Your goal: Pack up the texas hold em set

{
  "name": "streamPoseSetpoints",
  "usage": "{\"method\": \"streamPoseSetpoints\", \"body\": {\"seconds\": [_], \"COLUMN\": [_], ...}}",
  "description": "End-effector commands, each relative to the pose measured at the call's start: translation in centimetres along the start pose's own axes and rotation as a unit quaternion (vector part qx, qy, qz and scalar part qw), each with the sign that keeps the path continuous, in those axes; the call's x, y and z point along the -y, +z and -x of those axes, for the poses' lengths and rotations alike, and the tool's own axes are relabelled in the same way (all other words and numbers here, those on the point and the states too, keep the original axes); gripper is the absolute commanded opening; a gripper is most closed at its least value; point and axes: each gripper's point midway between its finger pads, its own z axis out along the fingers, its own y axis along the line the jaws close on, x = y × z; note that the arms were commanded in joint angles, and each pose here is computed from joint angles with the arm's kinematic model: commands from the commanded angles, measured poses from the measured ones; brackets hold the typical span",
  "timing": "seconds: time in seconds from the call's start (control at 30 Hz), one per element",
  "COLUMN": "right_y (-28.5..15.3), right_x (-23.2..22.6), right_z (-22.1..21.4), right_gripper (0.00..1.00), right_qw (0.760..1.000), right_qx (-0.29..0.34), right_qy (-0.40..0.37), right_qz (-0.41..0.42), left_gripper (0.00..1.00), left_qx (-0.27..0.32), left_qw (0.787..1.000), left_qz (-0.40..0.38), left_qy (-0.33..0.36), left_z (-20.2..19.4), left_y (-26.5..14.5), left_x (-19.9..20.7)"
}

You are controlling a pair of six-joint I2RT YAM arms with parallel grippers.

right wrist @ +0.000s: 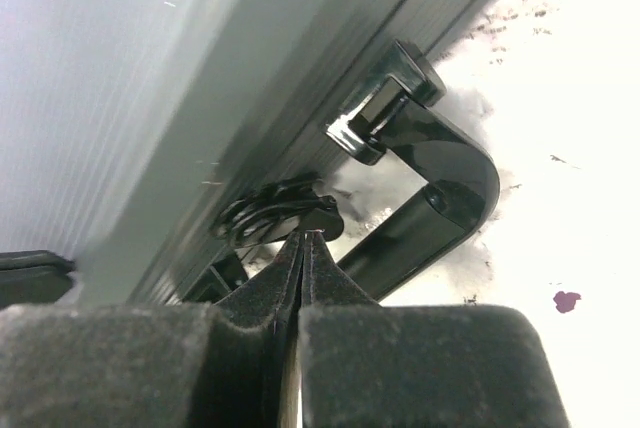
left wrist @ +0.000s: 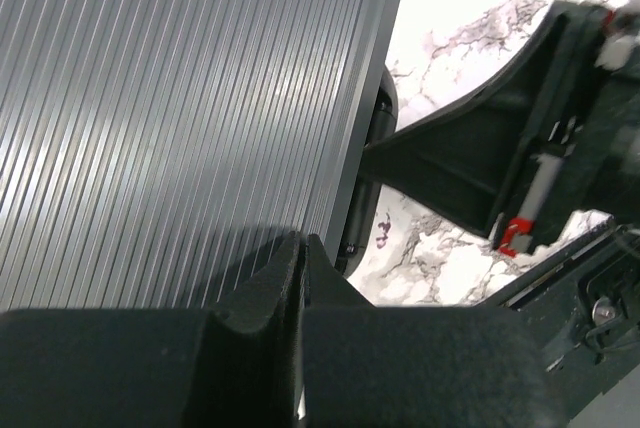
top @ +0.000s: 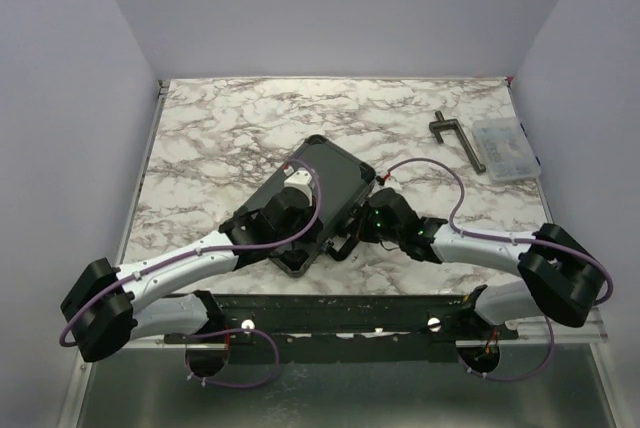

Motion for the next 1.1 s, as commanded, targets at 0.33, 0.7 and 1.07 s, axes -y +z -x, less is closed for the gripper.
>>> {"method": "streamPoseSetpoints", "body": {"seconds": [0.33,0.7,1.07], "right_y": [-5.5,-12.3,-17.2], "right_x": [-3.7,-7.9,-9.8], "right_z": [6.4,12.1,14.7], "right_gripper": [0.19,0.62,0.91], "right_qw": [0.996,0.983,0.969], "right_qx": [0.073,0.147,0.201], "right_qy": [-0.056,-0.094,-0.11], "right_qz": [0.012,0.053,0.095], "left_gripper": [0.28,0.66,0.96], "left_qx": [-0.083,0.045,0.196], "left_qw": [0.995,0.996,0.971], "left_qz": [-0.029,-0.036,-0.002], "left_qy": [0.045,0.072,0.134], "left_z": [-2.5,4.9,11.7], "left_y": [-5.3,-11.9,-18.5], "left_x": [1.4,2.0,0.4]}}
